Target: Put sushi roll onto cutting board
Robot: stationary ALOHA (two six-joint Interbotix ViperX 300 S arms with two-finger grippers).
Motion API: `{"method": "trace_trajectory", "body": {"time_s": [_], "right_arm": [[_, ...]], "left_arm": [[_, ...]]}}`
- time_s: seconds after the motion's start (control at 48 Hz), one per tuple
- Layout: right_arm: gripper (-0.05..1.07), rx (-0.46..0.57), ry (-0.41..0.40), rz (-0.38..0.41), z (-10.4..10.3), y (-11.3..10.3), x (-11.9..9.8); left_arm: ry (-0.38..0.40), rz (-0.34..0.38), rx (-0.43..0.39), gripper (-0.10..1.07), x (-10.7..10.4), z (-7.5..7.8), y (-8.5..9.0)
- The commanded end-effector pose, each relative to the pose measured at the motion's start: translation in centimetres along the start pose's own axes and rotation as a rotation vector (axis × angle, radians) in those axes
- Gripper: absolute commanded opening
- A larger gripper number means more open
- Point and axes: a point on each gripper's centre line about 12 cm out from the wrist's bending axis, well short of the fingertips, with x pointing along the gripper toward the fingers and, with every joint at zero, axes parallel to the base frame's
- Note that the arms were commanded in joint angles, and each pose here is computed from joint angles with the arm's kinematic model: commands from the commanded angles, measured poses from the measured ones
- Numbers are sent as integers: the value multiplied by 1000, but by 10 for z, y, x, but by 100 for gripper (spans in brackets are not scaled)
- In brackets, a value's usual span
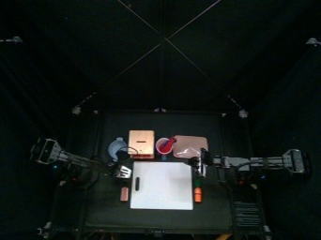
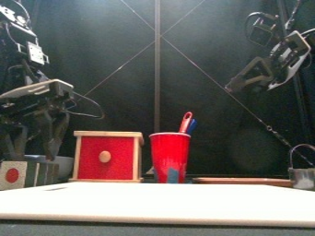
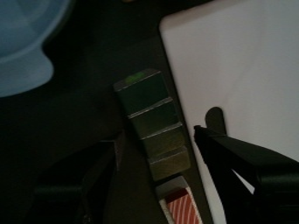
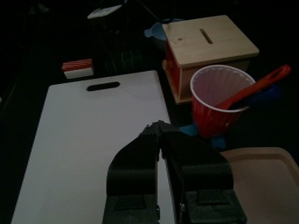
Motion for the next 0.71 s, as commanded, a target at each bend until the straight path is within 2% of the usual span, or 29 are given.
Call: {"method": "trace_trajectory", "body": {"time_s": [0.0, 0.188, 0.292, 0.396, 0.5, 0.688], "right_arm": [[3, 2, -15, -2, 5, -1, 0], [3, 2, -5, -2, 2, 0, -1], [3, 2, -3, -2, 1, 0, -1], [3, 2, -2, -2, 1, 0, -1], [3, 3, 6, -1, 0, 0, -1], [3, 4, 23, 0, -2, 0, -1]], "left_arm": [[5, -2, -5, 94, 0, 0, -6], [11, 96, -3, 85, -2, -5, -2], [9, 110, 9, 77, -5, -6, -4], [7, 94, 16, 71, -8, -6, -8], [-2, 73, 19, 71, -15, -4, -9], [-45, -47, -4, 70, -53, 7, -15]]}}
